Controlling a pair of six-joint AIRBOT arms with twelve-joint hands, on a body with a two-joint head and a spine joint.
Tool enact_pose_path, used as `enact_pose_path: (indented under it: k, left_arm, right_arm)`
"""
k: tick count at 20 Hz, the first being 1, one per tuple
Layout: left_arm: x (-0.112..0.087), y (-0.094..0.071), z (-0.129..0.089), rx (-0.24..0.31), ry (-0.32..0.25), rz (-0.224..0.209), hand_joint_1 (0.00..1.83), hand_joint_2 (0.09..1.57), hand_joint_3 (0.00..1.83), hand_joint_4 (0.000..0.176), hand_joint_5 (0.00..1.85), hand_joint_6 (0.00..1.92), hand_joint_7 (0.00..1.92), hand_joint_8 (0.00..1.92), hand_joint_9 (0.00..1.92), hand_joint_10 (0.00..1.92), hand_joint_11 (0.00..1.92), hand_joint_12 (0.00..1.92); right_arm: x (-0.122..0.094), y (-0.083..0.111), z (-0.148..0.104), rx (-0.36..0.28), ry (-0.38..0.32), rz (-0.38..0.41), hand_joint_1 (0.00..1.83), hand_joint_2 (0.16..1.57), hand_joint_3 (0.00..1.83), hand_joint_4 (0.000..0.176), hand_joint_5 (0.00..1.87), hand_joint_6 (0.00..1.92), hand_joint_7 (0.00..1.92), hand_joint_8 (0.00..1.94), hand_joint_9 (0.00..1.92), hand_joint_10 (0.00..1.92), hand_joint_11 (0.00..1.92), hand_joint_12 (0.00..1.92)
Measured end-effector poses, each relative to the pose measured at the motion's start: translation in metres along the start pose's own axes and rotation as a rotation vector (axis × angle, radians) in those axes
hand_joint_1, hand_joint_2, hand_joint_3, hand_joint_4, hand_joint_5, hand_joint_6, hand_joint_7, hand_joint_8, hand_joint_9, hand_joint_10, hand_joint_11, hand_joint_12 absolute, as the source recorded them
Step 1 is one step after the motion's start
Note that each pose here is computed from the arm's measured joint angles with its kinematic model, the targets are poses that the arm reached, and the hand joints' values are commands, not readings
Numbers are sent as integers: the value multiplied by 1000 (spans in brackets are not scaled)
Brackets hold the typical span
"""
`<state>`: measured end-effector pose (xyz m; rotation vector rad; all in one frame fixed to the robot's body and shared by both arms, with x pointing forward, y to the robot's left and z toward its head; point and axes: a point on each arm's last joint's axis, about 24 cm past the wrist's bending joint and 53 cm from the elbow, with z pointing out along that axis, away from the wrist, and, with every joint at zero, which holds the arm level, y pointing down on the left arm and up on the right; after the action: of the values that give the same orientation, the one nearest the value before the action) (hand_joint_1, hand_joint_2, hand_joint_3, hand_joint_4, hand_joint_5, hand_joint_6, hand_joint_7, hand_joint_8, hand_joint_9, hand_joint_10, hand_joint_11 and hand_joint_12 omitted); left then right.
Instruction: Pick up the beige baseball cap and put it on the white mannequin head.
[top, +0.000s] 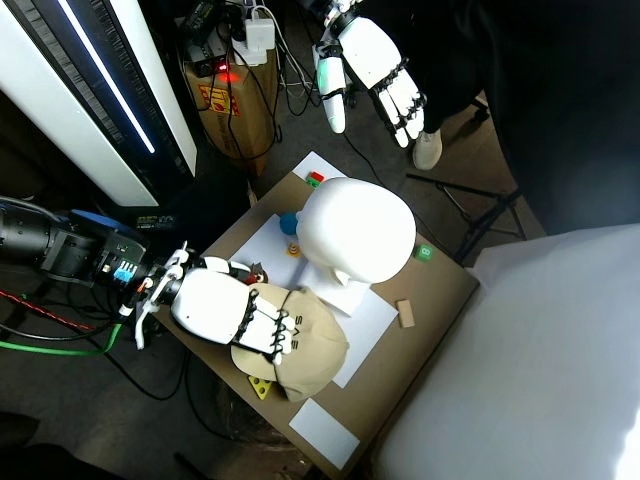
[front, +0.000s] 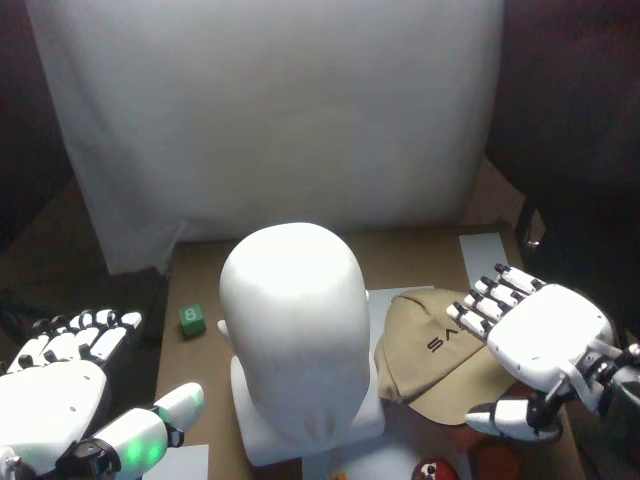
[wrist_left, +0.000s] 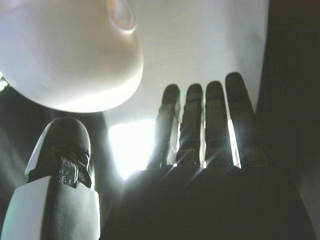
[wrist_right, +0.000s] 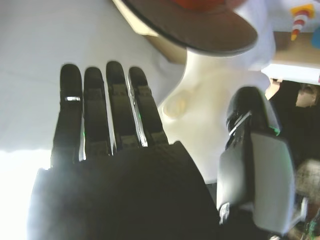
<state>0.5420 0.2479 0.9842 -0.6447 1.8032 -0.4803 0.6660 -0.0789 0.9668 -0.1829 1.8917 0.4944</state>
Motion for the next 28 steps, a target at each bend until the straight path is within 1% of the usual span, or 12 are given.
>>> enact_pose_path:
  k: [2, 3, 4, 6, 7, 8, 10, 11, 12, 22, 24, 28]
  left_arm:
    - [4, 1, -1, 0, 8, -2, 0, 1142, 0, 4, 116, 1, 85, 2, 60, 2, 0, 387]
    - [6, 1, -1, -1, 12, -3, 0, 1147, 0, 0, 145, 8, 110, 7, 76, 6, 0, 422]
    - [7, 2, -1, -3, 13, -9, 0, 1148, 0, 0, 151, 9, 115, 8, 80, 6, 0, 429]
    - [7, 3, 0, -2, 12, -8, 0, 1148, 0, 0, 153, 9, 117, 7, 81, 6, 0, 431]
    - [6, 3, 0, -2, 11, -8, 0, 1152, 1, 0, 129, 1, 77, 1, 68, 1, 0, 426]
    - [6, 2, 0, -1, 12, -7, 0, 1153, 2, 0, 123, 0, 69, 0, 65, 0, 0, 424]
    - [7, 1, 0, 6, 13, -6, 0, 1154, 2, 0, 121, 0, 67, 0, 64, 0, 0, 422]
    - [7, 1, 0, 5, 13, -6, 0, 1154, 1, 0, 86, 2, 36, 3, 26, 2, 0, 328]
    - [7, 1, 0, 5, 13, -6, 0, 1161, 4, 0, 85, 4, 33, 4, 15, 1, 0, 311]
    - [7, 0, 0, 9, 13, -24, 0, 1158, 0, 0, 88, 2, 47, 7, 42, 9, 0, 329]
    - [6, 0, 1, 13, 10, -23, 0, 1158, 0, 0, 126, 10, 90, 12, 60, 9, 0, 372]
    - [7, -2, -1, 18, 12, -36, 0, 1158, 0, 0, 128, 8, 93, 10, 62, 8, 0, 374]
  right_arm:
    - [-4, 2, 0, -5, -6, 9, 369, 1013, 0, 0, 200, 3, 245, 2, 189, 5, 0, 743]
    - [-3, 3, 0, -5, -3, 9, 814, 1042, 0, 0, 229, 10, 268, 7, 211, 11, 0, 767]
    - [-2, 3, 0, -5, 1, 13, 914, 1046, 0, 0, 236, 11, 273, 7, 217, 11, 0, 774]
    - [-1, 4, 0, -8, 2, 12, 937, 1047, 0, 0, 238, 10, 274, 6, 218, 10, 0, 776]
    - [-1, 3, 0, -6, 3, 15, 1191, 1130, 31, 0, 232, 6, 284, 8, 230, 13, 0, 780]
    - [-1, 3, 0, -5, 3, 15, 1251, 1146, 33, 0, 231, 5, 287, 7, 233, 12, 0, 785]
    - [0, 5, 0, -9, 7, 20, 1265, 1151, 32, 0, 230, 4, 287, 6, 234, 11, 0, 787]
    - [0, 4, 0, -8, 8, 22, 1282, 1154, 26, 0, 235, 4, 283, 2, 234, 7, 0, 810]
    - [0, 4, -1, -7, 8, 22, 1295, 1161, 22, 0, 236, 3, 296, 5, 244, 8, 0, 835]
    - [-1, 3, -1, -7, 6, 19, 1294, 1169, 18, 0, 254, 8, 306, 4, 258, 10, 0, 848]
    - [1, 2, -1, -5, 11, 14, 1318, 1163, 11, 0, 246, 3, 307, 2, 259, 6, 0, 888]
    - [9, -15, 1, 24, 20, -12, 1320, 1163, 7, 0, 247, 2, 310, 1, 262, 4, 0, 920]
